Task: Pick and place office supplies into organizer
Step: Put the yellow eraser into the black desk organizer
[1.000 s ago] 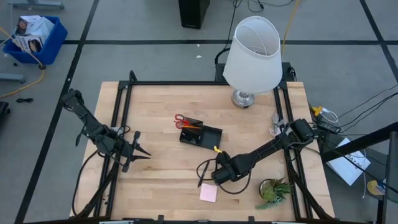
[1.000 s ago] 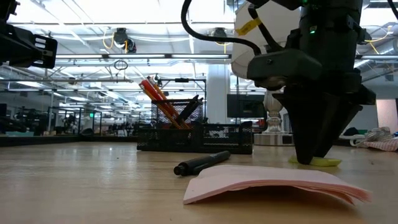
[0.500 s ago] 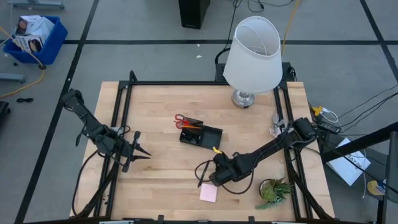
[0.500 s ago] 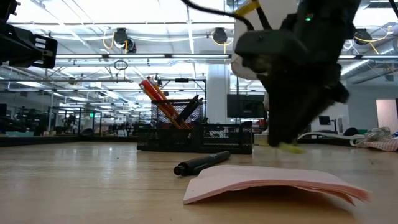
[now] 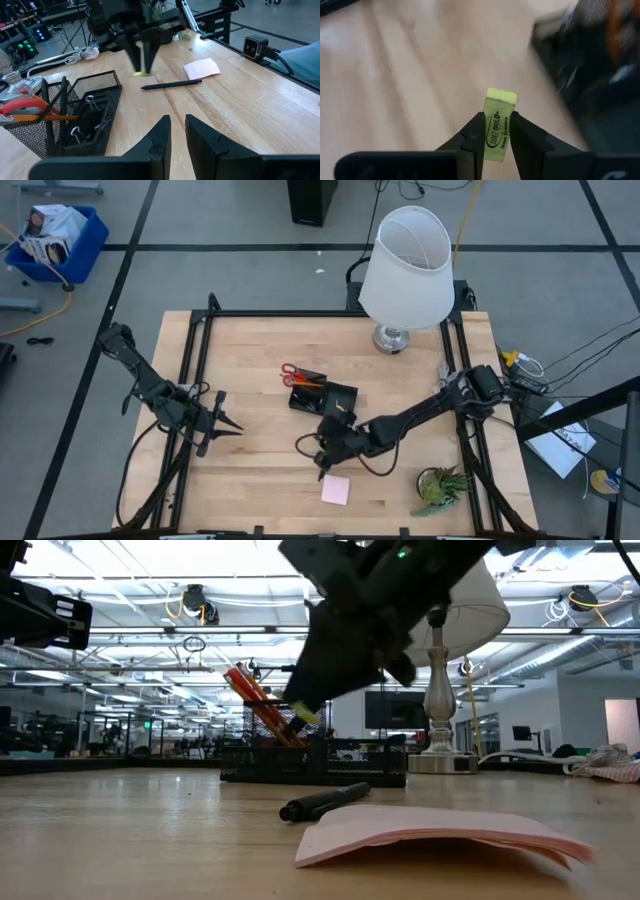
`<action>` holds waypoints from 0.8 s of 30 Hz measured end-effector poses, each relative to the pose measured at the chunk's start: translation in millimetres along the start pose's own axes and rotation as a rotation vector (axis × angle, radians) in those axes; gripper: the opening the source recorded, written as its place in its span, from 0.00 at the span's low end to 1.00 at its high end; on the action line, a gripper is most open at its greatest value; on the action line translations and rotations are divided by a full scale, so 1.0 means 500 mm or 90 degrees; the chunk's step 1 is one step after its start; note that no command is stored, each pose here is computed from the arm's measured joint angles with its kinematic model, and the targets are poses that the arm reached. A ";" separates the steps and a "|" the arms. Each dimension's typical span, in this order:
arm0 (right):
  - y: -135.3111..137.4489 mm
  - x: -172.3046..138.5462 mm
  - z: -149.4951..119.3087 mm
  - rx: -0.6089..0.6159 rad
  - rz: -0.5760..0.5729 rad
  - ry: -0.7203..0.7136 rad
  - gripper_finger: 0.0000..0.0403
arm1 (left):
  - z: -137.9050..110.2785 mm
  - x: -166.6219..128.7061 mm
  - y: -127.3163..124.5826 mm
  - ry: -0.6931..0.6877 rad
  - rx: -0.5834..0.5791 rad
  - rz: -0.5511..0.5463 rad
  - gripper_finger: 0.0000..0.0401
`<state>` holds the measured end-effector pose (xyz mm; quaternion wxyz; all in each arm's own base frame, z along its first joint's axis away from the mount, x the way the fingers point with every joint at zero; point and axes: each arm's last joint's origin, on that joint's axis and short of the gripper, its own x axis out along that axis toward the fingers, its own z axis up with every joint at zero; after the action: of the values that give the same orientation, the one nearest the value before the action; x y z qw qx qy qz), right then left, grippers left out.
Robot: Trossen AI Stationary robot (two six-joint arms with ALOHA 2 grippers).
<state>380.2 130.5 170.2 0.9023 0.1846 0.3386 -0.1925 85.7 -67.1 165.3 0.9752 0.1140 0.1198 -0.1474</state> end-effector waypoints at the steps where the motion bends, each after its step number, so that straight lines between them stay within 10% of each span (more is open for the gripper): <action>1: -0.003 0.003 0.007 -0.022 -0.008 -0.021 0.18 | 0.000 0.000 0.000 0.000 0.000 0.000 0.16; 24: -0.092 0.120 0.075 -0.226 -0.125 -0.122 0.18 | 0.000 0.000 0.000 0.000 0.000 0.000 0.16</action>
<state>420.6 60.1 146.2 0.9256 -0.0303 0.2963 -0.2336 85.7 -67.1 165.2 0.9751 0.1140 0.1198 -0.1475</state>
